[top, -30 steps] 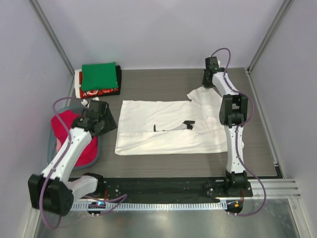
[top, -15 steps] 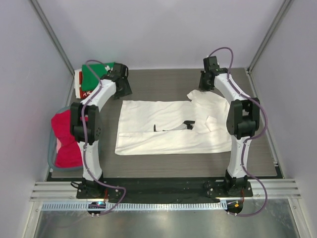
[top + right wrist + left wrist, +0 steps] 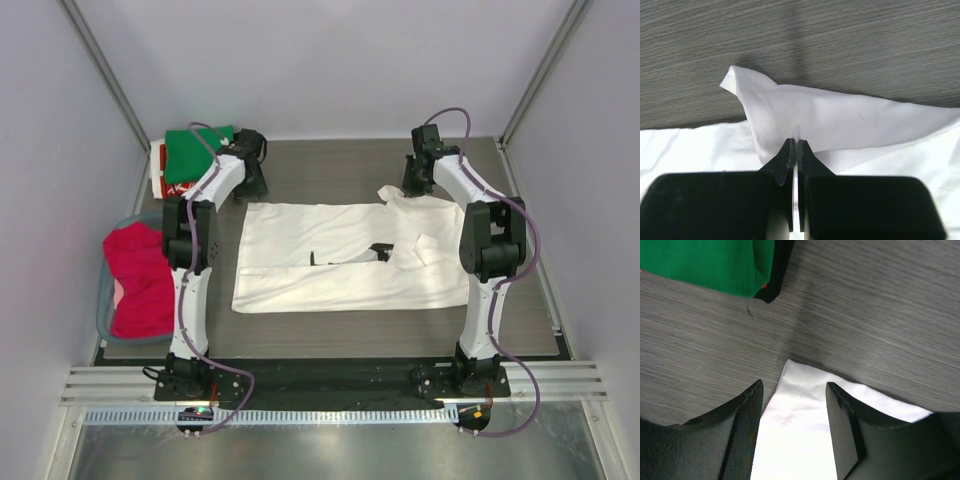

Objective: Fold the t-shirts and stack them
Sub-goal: Fold the tshirt

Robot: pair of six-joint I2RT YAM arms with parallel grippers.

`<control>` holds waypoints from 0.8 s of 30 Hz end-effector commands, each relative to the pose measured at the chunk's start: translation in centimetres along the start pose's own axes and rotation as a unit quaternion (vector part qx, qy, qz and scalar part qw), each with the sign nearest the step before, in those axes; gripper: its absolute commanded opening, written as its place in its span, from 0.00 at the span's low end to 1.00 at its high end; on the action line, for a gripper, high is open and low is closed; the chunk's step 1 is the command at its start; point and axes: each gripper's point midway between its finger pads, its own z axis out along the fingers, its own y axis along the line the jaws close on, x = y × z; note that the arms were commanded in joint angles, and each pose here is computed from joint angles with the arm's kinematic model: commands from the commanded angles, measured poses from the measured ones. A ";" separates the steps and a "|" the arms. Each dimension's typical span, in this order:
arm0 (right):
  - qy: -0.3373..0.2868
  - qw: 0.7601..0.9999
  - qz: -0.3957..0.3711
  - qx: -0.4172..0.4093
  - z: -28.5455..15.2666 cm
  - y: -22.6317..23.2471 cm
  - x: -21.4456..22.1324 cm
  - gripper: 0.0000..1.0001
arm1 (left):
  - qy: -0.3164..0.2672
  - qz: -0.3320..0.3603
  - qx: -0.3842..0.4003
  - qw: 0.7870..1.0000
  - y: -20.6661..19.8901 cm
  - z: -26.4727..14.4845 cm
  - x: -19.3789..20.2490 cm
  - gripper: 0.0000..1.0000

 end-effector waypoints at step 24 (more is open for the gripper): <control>-0.040 0.999 0.008 -0.021 -2.3 1.0 -2.3 0.01 | 0.018 -0.016 0.017 1.000 -1.0 3.2 1.0 0.03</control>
